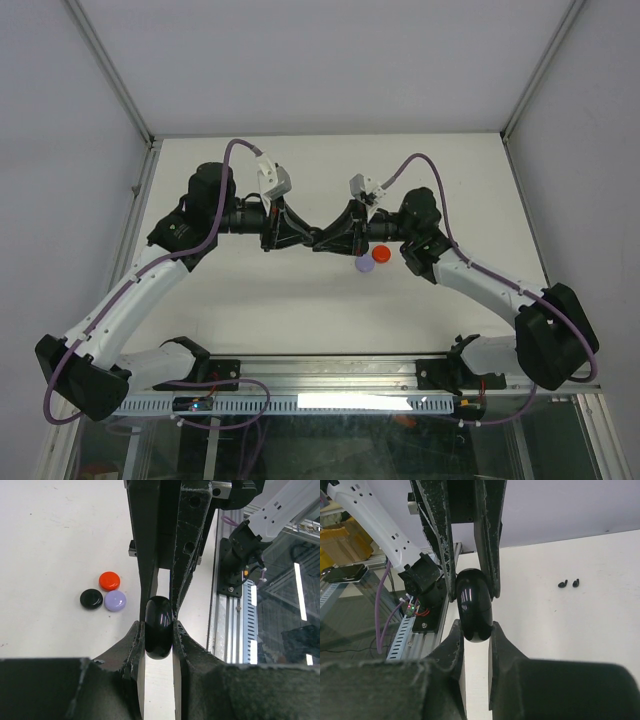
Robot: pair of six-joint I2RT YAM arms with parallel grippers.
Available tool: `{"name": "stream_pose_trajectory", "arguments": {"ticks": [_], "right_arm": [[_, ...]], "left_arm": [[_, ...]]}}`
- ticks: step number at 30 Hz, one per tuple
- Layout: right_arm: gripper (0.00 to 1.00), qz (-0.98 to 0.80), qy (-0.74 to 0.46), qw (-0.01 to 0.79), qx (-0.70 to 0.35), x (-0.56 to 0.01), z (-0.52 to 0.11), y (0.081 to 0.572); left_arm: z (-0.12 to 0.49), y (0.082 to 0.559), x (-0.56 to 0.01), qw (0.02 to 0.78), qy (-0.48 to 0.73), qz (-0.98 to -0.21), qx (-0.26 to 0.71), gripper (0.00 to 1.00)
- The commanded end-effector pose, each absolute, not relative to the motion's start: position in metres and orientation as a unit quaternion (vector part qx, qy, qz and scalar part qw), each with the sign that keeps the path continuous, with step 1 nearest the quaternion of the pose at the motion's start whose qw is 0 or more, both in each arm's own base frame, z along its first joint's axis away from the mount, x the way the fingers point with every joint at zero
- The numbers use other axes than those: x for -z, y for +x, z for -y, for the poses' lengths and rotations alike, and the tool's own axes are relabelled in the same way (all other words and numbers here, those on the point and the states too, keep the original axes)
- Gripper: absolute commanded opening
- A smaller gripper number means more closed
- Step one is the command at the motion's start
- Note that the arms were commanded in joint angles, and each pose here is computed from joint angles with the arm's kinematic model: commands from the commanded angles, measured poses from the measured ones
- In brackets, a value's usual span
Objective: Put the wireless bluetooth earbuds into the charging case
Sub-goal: Pick up the charging case at the center of the board, then open the charging case.
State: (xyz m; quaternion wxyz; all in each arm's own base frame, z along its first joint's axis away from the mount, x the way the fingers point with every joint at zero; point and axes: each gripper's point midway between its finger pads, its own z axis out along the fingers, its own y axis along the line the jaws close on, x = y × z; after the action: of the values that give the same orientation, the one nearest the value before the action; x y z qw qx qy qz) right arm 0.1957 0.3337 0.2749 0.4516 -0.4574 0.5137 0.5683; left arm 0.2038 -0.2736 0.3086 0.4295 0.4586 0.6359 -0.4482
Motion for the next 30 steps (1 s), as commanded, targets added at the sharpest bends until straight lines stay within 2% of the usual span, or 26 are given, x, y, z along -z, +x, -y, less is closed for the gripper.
{"name": "stream_pose_trajectory", "arguments": {"ticks": [1,4,9,15,21,25,30], "right_arm": [[0.00,-0.466,-0.465,0.475,-0.584,-0.303,-0.334,0.191],[0.00,-0.463,-0.453,0.481,-0.590,-0.306,-0.334,0.191],[0.00,-0.461,-0.437,0.487,-0.599,-0.307,-0.333,0.190],[0.00,-0.465,-0.424,0.492,-0.602,-0.305,-0.331,0.190],[0.00,-0.464,-0.415,0.495,-0.606,-0.307,-0.332,0.192],[0.00,-0.466,-0.412,0.494,-0.608,-0.305,-0.334,0.193],[0.00,-0.466,-0.415,0.487,-0.611,-0.303,-0.337,0.192]], "left_arm": [[0.274,0.210,-0.334,0.473,0.462,-0.616,0.427,0.21],[0.270,0.212,-0.335,0.482,0.453,-0.623,0.418,0.38],[0.267,0.213,-0.340,0.495,0.426,-0.629,0.421,0.52],[0.265,0.211,-0.350,0.522,0.396,-0.618,0.434,0.55],[0.271,0.206,-0.339,0.493,0.406,-0.619,0.457,0.60],[0.276,0.205,-0.334,0.479,0.411,-0.619,0.468,0.59],[0.278,0.205,-0.334,0.476,0.417,-0.613,0.473,0.37]]}}
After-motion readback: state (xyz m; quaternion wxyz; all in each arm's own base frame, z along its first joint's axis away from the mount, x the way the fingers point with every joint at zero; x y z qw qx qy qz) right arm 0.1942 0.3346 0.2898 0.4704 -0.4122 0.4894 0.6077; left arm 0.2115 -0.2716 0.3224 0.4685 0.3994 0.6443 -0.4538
